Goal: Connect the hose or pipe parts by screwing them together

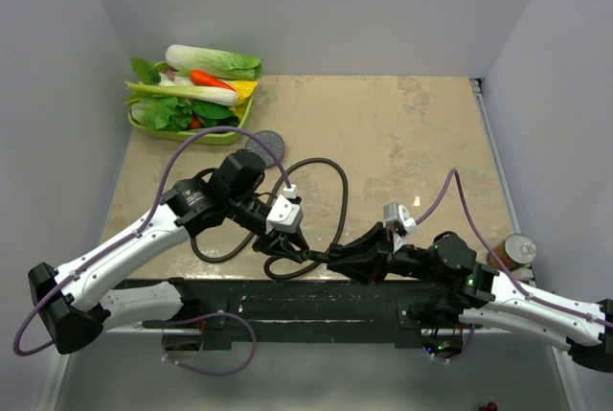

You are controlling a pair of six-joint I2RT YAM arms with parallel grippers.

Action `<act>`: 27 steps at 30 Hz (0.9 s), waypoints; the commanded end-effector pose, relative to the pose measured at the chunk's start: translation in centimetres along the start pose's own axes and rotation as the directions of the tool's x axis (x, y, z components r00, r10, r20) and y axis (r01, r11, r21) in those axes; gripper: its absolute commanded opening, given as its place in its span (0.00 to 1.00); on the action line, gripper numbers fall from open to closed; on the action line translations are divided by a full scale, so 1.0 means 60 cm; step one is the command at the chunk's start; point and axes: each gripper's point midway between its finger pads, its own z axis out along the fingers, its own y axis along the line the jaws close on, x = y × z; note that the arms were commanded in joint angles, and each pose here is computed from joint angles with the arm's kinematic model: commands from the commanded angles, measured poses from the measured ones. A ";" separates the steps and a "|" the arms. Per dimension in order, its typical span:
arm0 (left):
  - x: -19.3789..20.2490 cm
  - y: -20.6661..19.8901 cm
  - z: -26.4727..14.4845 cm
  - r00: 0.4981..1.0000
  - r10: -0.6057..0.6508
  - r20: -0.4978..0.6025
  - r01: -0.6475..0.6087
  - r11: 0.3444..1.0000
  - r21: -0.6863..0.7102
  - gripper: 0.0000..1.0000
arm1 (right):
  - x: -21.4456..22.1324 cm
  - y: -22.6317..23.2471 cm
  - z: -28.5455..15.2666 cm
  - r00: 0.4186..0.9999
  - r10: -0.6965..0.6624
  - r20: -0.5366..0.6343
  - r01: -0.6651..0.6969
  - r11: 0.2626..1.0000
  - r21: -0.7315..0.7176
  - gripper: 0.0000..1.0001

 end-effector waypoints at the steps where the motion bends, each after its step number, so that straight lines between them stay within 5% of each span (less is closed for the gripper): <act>1: -0.009 -0.003 -0.001 0.999 0.044 0.027 -0.044 0.999 0.008 0.00 | -0.074 0.036 0.002 0.992 -0.040 0.118 0.048 0.997 -0.066 0.00; 27: -0.037 0.001 -0.007 0.997 0.066 0.051 -0.065 0.998 -0.007 0.00 | -0.022 0.007 0.011 0.999 -0.003 0.052 0.004 1.000 -0.021 0.00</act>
